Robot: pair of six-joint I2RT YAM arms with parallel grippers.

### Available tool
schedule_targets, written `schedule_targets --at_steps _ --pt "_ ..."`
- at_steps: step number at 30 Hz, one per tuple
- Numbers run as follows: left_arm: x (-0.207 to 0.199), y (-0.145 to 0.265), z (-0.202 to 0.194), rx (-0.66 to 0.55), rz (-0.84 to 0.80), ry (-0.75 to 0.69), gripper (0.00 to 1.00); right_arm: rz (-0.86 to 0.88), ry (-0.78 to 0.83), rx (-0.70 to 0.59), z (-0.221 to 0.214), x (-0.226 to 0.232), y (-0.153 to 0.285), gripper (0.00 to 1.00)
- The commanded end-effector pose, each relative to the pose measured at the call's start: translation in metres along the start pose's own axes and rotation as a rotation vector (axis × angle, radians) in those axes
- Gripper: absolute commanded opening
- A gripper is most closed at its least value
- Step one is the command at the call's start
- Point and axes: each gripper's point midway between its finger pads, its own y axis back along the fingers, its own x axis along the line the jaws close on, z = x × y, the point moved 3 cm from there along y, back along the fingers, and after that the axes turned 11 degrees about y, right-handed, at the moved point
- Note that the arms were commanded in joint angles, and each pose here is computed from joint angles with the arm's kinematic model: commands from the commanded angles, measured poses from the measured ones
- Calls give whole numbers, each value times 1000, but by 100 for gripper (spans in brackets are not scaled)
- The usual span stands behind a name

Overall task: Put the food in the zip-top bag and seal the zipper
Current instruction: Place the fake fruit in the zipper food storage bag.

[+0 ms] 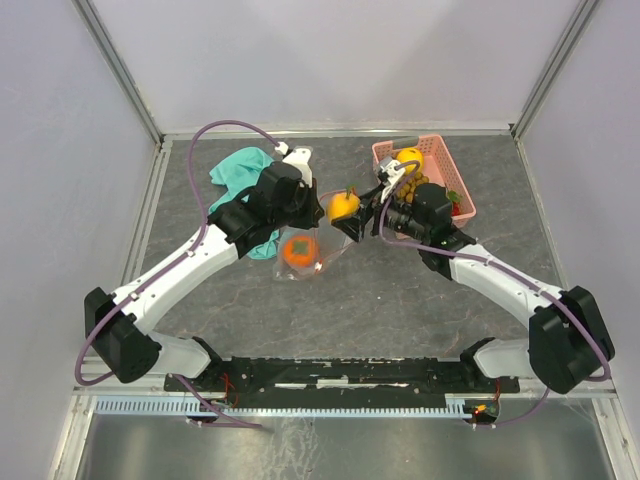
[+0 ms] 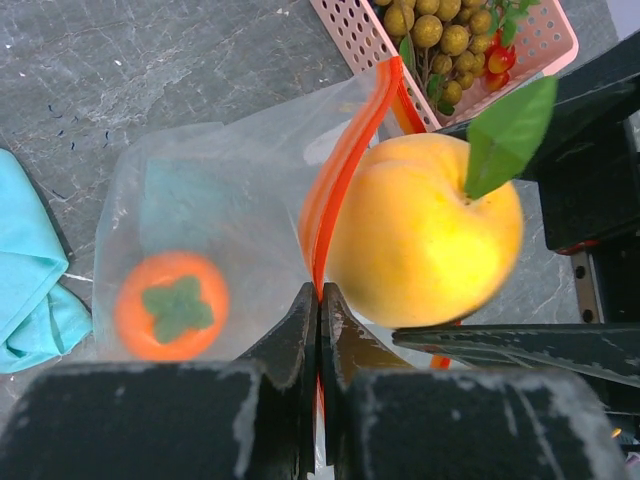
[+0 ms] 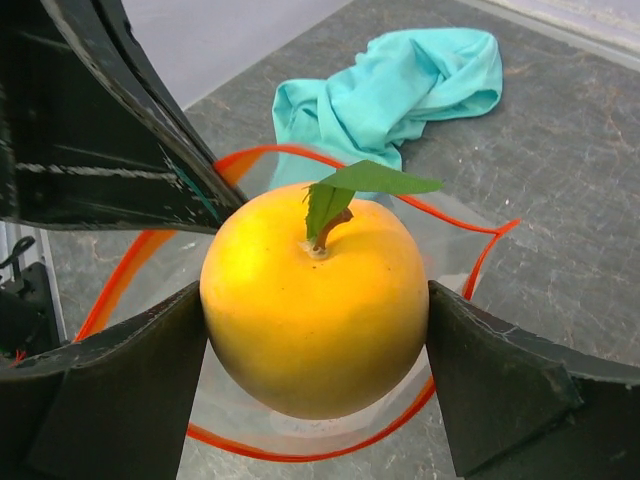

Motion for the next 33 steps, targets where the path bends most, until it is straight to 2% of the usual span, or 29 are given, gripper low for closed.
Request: schedule_targets --at_steps 1,4,10,17,22,26,33 --pt "-19 8 25 -68 -79 9 3 3 60 -12 8 -4 -7 90" --pt "-21 5 24 -60 -90 20 3 19 68 6 7 -2 -9 100" --pt "-22 1 20 -37 -96 37 3 -33 71 24 6 -8 -7 99" --pt "-16 -3 15 -21 -65 46 3 -111 18 65 32 -11 6 100" --pt "-13 -4 13 -15 -58 46 3 -202 -53 130 44 -12 26 95" --pt "-12 -3 14 -21 -52 44 3 -325 -142 186 41 -19 41 86" --pt "-10 -4 13 -12 -49 47 3 -397 -368 368 4 -17 42 73"
